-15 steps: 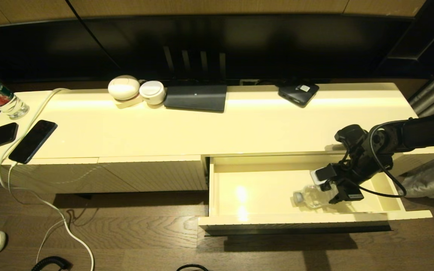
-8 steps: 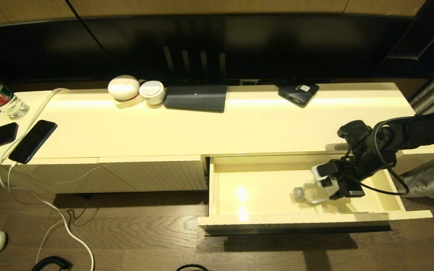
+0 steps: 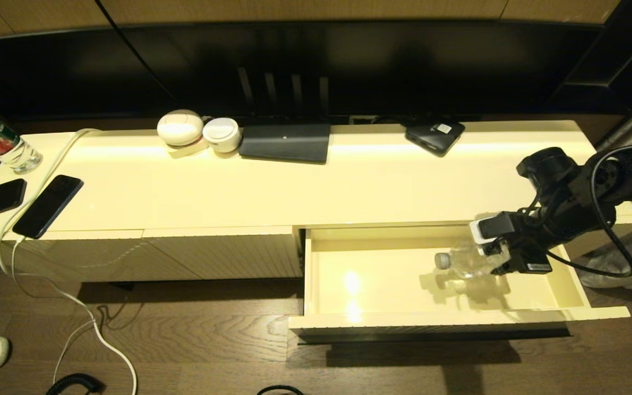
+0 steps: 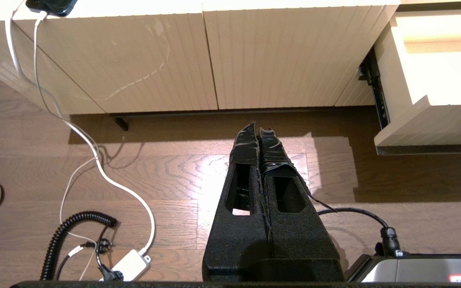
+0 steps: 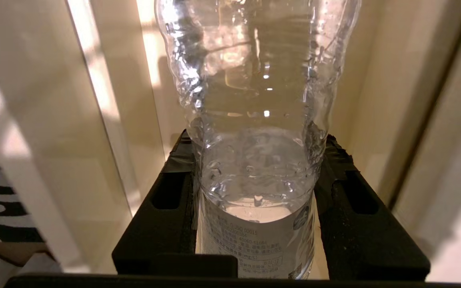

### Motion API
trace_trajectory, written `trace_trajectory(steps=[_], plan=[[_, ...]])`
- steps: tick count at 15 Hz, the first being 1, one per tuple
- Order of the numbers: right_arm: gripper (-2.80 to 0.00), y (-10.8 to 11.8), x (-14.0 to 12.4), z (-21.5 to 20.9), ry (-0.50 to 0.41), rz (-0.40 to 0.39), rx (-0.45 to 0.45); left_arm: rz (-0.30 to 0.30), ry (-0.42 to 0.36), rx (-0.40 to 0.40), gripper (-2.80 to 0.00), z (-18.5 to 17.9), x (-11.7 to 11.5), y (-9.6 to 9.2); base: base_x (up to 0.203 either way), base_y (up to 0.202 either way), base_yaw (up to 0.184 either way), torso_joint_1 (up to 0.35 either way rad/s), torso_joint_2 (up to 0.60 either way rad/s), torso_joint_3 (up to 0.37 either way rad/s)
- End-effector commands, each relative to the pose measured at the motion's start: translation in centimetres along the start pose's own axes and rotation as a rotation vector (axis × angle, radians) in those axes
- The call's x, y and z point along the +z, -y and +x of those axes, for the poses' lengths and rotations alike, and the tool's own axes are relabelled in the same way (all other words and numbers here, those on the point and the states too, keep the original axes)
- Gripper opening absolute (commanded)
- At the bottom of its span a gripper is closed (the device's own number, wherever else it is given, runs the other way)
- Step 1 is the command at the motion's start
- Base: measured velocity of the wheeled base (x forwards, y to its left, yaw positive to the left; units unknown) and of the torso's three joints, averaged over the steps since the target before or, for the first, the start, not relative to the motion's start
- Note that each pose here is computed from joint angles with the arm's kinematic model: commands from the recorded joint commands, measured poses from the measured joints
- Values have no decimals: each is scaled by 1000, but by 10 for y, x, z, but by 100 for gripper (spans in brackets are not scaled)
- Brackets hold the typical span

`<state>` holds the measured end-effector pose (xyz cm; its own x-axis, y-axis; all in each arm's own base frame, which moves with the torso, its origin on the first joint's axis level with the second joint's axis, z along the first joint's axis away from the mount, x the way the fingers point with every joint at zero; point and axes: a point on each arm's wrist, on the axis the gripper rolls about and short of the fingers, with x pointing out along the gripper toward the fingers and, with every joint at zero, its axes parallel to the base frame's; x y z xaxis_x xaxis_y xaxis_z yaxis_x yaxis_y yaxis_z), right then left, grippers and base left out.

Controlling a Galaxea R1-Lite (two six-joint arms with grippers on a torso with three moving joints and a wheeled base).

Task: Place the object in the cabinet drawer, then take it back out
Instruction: Take the mineral water out of the drawer and put it on the table

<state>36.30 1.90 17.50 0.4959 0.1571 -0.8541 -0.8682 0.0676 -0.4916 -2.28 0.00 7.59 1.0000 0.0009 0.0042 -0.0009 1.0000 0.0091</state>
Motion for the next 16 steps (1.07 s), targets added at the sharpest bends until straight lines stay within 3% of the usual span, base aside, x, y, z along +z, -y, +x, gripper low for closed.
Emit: trace_trajectory(steps=[1,4,5,7,10,12,13,15,16], plan=[[-280,-3,6,-45,19,5,-95,0,-1,0,-280,0,0,0,0,0,0,0,0,0],[-280,-8,11,-72,87,95,-148,0,-1,1,-280,0,0,0,0,0,0,0,0,0],[-280,-9,14,-90,131,160,-202,0,-1,-1,-280,0,0,0,0,0,0,0,0,0],[-280,-6,20,-115,239,362,-312,0,-1,1,-280,0,0,0,0,0,0,0,0,0],[-280,17,38,-131,461,684,-521,0,-1,1,-280,0,0,0,0,0,0,0,0,0],[-280,34,52,-131,512,883,-712,0,-1,0,-280,0,0,0,0,0,0,0,0,0],[-280,38,56,-125,526,981,-758,0,-1,1,-280,0,0,0,0,0,0,0,0,0],[-280,45,60,-113,580,1094,-801,0,-1,-1,-280,0,0,0,0,0,0,0,0,0],[-280,46,60,-111,587,1107,-807,0,-1,1,-280,0,0,0,0,0,0,0,0,0]])
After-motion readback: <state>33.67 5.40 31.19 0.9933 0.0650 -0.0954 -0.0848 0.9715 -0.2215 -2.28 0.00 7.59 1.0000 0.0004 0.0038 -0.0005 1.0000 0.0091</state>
